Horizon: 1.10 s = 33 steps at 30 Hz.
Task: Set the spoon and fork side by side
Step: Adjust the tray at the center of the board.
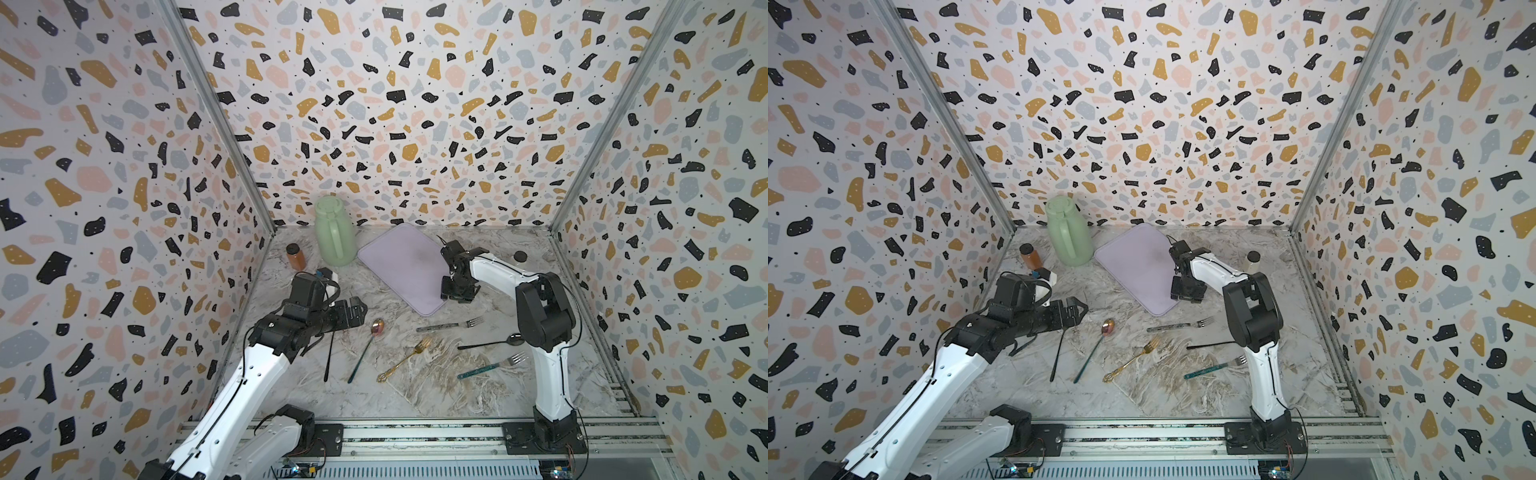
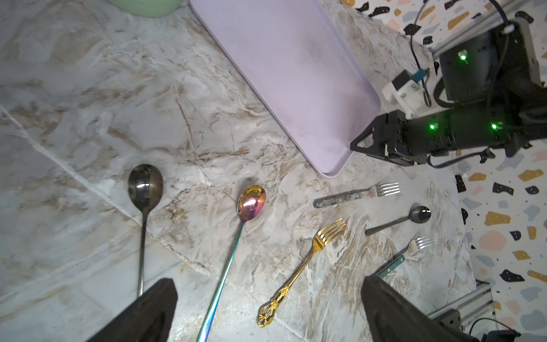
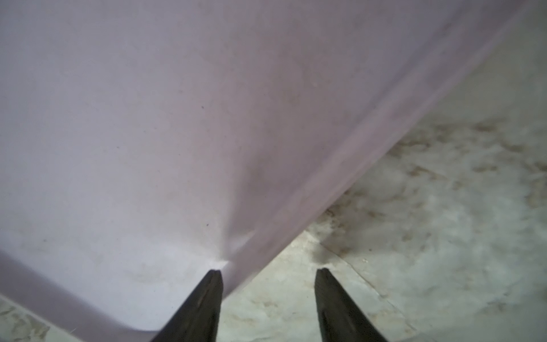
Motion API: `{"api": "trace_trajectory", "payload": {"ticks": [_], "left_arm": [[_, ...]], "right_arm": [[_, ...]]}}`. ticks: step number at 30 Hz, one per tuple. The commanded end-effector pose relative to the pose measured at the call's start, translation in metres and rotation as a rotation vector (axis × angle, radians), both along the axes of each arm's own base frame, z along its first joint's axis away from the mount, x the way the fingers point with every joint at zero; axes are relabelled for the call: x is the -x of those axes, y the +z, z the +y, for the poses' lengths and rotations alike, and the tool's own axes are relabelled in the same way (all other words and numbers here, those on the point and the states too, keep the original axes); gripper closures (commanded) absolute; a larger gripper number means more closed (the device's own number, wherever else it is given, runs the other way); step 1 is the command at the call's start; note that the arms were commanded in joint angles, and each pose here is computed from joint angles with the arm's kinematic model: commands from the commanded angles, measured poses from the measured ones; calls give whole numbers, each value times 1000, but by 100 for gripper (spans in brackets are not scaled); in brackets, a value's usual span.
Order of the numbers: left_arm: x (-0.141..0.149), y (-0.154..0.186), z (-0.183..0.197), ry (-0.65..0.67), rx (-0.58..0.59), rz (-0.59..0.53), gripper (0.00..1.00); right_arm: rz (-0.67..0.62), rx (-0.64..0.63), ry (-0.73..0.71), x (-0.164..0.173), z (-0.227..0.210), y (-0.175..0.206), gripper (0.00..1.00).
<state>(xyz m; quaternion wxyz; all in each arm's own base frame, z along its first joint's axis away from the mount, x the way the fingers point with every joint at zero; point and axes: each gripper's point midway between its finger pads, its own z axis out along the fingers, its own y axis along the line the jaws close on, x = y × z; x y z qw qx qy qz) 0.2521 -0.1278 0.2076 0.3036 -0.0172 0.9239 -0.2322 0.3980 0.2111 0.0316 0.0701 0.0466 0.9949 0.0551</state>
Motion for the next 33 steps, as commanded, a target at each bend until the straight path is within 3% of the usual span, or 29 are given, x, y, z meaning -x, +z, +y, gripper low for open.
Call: {"api": "trace_trajectory", "payload": {"ticks": [1, 8, 23, 33], "left_arm": [[-9, 0, -13, -6, -1, -35, 0], [-5, -6, -46, -72, -52, -68, 1], [4, 1, -39, -88, -81, -81, 0], [33, -17, -40, -143, -23, -16, 0]], "right_arm": [[-3, 18, 13, -2, 1, 7, 50], [14, 62, 27, 2, -6, 1, 63], [51, 109, 103, 11, -27, -8, 83], [50, 137, 146, 11, -50, -7, 85]]}}
